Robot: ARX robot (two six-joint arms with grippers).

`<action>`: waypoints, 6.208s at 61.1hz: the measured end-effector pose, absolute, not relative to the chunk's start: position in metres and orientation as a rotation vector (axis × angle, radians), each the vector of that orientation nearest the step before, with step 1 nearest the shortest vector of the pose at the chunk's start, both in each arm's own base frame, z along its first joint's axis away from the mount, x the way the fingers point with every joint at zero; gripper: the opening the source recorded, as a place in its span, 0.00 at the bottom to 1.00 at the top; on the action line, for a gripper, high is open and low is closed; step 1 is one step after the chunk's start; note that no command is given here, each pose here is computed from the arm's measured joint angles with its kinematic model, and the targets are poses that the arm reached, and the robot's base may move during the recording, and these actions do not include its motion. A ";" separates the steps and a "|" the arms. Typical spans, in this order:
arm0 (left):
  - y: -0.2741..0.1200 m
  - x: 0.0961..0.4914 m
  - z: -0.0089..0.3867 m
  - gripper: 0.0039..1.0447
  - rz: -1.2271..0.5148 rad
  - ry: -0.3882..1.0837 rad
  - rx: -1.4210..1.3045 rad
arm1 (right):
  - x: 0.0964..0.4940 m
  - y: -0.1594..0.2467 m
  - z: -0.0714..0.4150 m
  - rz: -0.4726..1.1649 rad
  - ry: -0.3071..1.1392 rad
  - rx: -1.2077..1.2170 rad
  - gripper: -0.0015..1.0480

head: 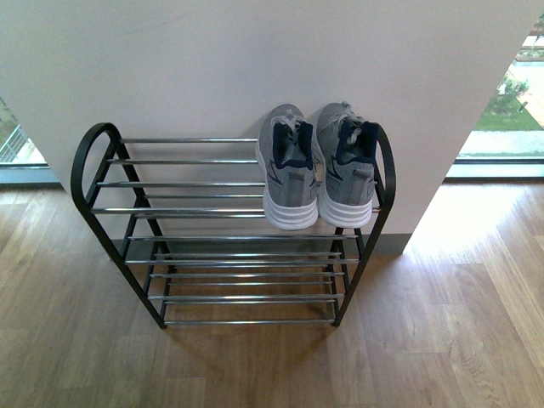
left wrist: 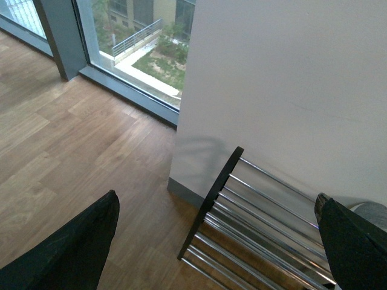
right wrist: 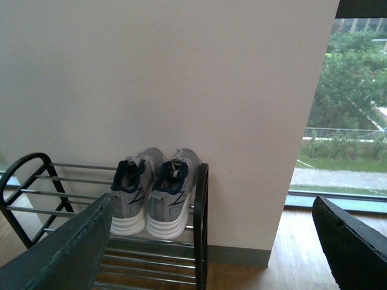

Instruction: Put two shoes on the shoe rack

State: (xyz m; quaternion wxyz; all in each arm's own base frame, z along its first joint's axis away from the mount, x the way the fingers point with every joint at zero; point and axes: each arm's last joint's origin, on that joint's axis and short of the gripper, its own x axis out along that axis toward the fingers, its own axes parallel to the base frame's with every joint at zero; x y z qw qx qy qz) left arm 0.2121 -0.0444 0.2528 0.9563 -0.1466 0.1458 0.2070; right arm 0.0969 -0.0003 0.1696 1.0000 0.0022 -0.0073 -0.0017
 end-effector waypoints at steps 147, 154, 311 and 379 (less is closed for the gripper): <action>0.000 0.098 0.168 0.01 -0.003 -0.002 -0.010 | 0.097 0.000 0.170 -0.003 -0.015 0.004 0.91; 0.000 0.098 0.167 0.01 -0.002 0.003 -0.010 | 0.097 0.000 0.170 -0.003 -0.014 0.004 0.91; 0.000 0.098 0.167 0.91 -0.003 0.002 -0.007 | 0.097 0.000 0.170 -0.004 -0.016 0.004 0.91; 0.000 0.098 0.167 0.91 -0.002 0.001 -0.007 | 0.097 0.000 0.170 0.000 -0.015 0.004 0.91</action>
